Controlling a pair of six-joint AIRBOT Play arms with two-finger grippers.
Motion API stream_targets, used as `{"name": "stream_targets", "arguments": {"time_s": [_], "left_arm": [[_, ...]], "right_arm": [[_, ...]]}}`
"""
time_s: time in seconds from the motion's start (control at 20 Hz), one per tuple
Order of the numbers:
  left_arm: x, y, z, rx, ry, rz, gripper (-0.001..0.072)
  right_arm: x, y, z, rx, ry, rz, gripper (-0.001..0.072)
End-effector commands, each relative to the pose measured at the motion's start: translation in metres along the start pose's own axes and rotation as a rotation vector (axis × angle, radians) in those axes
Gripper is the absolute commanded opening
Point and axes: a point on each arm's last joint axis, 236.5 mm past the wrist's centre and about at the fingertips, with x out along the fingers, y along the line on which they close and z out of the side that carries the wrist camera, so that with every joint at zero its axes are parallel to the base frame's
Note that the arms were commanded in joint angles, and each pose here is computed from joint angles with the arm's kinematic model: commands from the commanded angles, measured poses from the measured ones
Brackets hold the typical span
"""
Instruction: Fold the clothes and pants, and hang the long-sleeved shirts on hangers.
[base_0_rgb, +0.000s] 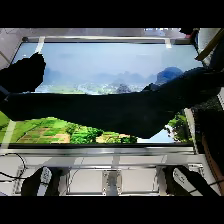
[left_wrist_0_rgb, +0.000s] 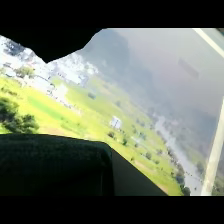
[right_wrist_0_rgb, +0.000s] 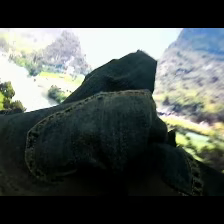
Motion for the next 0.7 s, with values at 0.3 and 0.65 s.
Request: {"name": "stream_targets", "arguments": {"time_s": [0.3,0.65], "left_arm": [[0.083,0.031,-0.09,-0.063,0.409,0.023,0.0021],[0.067,0.034,-0.046,-0.055,0.272,0.04,0.07]], "right_arm": [[0.176,0.002,-0.036,0.262,0.271,0.257,0.0416],[0.055,-0.053,-0.073,0.198,0.239,-0.047,0.0416]]}}
